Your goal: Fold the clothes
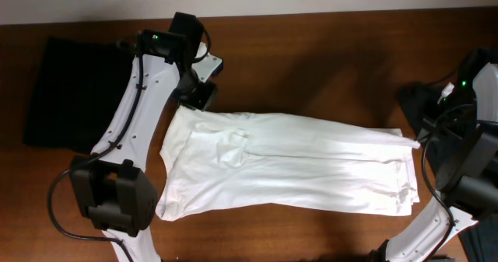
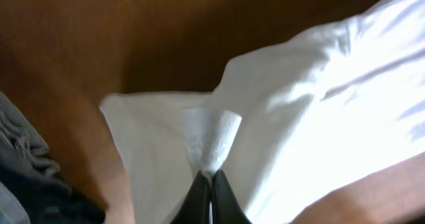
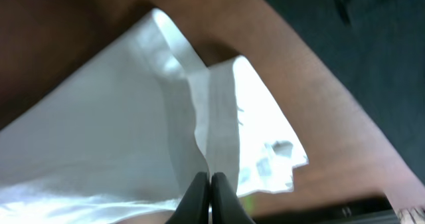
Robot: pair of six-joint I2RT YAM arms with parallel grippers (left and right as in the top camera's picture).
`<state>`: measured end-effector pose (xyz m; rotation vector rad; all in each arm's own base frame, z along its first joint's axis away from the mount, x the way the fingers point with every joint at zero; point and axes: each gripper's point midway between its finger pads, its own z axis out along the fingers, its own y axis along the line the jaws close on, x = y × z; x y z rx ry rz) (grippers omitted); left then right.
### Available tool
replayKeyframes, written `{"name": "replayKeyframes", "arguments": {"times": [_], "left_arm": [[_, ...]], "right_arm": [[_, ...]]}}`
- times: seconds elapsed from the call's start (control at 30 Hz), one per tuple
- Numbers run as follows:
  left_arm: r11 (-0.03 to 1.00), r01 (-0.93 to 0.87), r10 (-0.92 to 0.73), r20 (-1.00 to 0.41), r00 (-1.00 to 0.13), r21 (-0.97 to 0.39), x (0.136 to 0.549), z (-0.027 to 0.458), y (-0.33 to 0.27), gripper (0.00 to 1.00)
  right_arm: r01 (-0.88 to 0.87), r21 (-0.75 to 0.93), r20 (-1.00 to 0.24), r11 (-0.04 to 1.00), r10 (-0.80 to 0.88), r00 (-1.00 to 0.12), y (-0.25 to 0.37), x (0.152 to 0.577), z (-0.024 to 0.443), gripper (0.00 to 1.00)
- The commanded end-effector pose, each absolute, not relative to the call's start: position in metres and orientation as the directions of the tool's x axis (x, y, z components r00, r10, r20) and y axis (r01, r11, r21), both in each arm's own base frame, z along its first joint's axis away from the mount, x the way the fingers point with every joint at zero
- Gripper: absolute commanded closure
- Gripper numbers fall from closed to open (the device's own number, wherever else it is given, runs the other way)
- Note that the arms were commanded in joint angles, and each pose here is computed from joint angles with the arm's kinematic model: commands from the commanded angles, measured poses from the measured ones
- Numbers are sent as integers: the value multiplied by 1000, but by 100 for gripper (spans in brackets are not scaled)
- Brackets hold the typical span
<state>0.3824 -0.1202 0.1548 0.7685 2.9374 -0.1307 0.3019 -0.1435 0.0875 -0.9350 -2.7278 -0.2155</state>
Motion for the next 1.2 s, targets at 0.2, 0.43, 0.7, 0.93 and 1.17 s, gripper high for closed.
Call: {"name": "replayKeyframes", "arguments": {"times": [0.2,0.43,0.7,0.93,1.17], "left_arm": [[895,440,446,118,-887,-75,325,163,-87,100],[903,377,424,288,-859,-206,280,111,-90,100],[913,326,403,437,-804,-244,235,77,-83,100],[913,331,405,426,-809,-239,238,76,-83,62],[893,335,416,270,-868,-299,269,65,-106,62]], "right_arm": [[618,-117,305,778,620,-723,-159,271,106,96],[621,-88,366,779,605,-707,-145,262,88,96],[583,-239,473,776,617,-628,-141,211,55,95],[613,-206,436,763,633,-640,-142,223,49,33],[486,453,291,748,391,-873,-82,311,75,36]]}}
